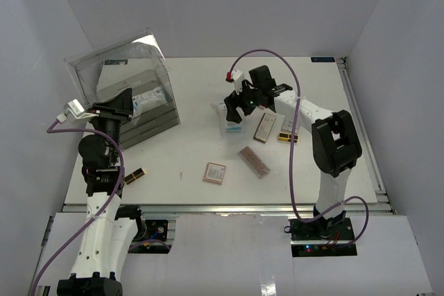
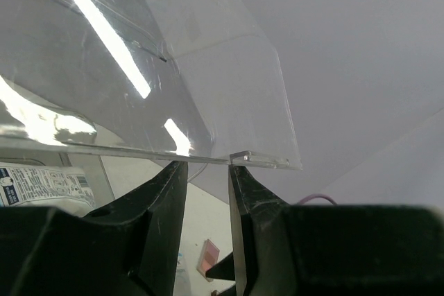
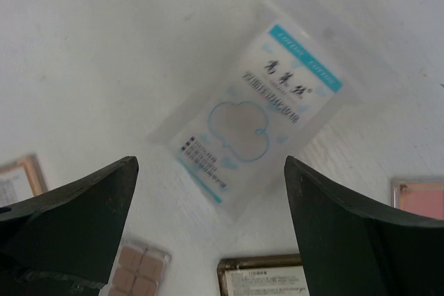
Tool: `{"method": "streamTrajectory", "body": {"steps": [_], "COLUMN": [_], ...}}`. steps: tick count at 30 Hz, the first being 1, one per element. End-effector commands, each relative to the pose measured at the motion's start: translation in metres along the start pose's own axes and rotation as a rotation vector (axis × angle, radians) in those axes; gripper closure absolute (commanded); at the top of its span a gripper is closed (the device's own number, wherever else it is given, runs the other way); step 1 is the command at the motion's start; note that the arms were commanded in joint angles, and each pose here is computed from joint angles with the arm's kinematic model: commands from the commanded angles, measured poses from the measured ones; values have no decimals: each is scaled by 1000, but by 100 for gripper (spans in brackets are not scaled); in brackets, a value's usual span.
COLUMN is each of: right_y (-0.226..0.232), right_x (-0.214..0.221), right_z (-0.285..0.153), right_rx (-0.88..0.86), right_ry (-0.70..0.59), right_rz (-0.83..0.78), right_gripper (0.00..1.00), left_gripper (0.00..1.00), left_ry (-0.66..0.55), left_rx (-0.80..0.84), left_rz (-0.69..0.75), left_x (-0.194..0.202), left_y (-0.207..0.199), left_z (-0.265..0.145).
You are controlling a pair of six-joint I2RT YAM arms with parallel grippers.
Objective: Organize the makeup
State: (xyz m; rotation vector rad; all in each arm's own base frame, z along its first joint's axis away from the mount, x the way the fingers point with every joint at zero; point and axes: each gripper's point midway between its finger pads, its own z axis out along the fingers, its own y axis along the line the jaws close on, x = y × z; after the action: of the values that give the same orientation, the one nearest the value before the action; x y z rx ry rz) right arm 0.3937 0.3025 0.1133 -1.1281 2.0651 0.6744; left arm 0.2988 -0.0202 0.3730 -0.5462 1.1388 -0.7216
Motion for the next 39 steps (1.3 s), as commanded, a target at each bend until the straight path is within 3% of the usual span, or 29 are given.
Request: {"method": "streamTrajectory", "body": {"steps": [1, 5, 14, 21, 24, 27, 33, 39], "right_y": [-28, -58, -51, -45, -42, -36, -18, 52], "right_x": [-44, -39, 10, 33, 31, 20, -23, -68], "right_z": [8, 18, 48, 55, 56, 50, 14, -28], "right_rx": [85, 222, 160, 132, 108, 72, 11, -47], "right_ry": [-118, -118, -13, 32, 28, 4, -91, -102], "right_rz": [300, 392, 475, 488, 479, 448, 272, -442], "right_gripper": [6, 2, 0, 20, 43, 58, 82, 86], "left_gripper": [59, 59, 59, 59, 59, 59, 59, 59], "left_ry": [-43, -46, -43, -44, -42, -42, -44, -40], "left_rx": [51, 57, 64, 67, 66, 65, 68, 66], "left_rz": [9, 7, -3, -8, -11, -10, -14, -26], "left_x": [-17, -18, -17, -17, -17, -17, -18, -16], "left_y": [-20, -21, -22, -23, -23, -23, -25, -23], "left_z": [0, -1, -3, -5, -6, -7, -8, -9]}}
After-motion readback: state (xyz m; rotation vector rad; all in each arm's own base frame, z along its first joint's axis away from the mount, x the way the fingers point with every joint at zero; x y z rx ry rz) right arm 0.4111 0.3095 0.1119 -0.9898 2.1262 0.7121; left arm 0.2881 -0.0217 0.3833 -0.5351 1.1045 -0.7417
